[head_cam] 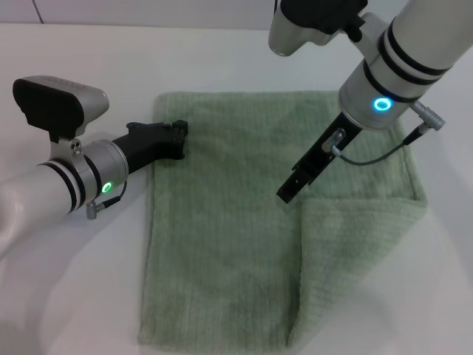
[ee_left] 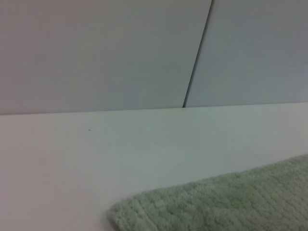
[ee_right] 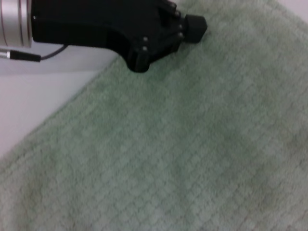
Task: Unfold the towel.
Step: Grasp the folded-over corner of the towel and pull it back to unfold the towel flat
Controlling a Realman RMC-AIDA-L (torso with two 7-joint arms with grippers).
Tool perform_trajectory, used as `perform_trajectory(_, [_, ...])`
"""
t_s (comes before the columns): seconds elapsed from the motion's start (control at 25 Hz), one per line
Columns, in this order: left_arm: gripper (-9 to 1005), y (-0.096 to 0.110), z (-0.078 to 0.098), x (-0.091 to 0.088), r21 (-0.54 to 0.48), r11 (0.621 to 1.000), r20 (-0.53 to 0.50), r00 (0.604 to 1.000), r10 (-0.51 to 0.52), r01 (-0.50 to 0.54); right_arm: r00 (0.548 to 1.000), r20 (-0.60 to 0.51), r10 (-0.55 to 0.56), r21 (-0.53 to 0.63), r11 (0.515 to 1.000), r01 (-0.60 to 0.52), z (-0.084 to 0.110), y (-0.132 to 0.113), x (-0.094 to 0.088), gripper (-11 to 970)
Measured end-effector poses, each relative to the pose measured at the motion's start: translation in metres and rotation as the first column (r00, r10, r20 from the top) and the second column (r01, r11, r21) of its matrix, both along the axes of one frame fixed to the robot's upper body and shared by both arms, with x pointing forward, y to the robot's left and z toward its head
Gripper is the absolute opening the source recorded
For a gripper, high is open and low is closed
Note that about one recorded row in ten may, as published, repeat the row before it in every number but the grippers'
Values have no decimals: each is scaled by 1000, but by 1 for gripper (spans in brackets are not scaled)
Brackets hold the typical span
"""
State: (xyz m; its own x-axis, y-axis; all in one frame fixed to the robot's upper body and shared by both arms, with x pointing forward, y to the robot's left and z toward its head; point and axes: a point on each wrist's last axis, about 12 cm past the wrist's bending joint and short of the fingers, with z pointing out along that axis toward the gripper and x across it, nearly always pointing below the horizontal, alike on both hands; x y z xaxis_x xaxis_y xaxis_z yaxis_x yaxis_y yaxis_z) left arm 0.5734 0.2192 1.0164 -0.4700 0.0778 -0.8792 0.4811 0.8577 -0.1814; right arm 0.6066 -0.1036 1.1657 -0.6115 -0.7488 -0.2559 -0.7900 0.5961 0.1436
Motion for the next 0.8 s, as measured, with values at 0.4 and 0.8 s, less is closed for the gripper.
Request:
perform_trajectory(0.4, [-1,-1,-1,-2,3,1000,-3,1000,-6,6,999,-38,13,-39,999,-15,-10,-2,-4,768])
perform_trajectory(0.8, [-1,-1,-2,-2,3,1000,-5,1000,-8,8,999,-51,11,-47,999,-13,-15,-3,-5,768])
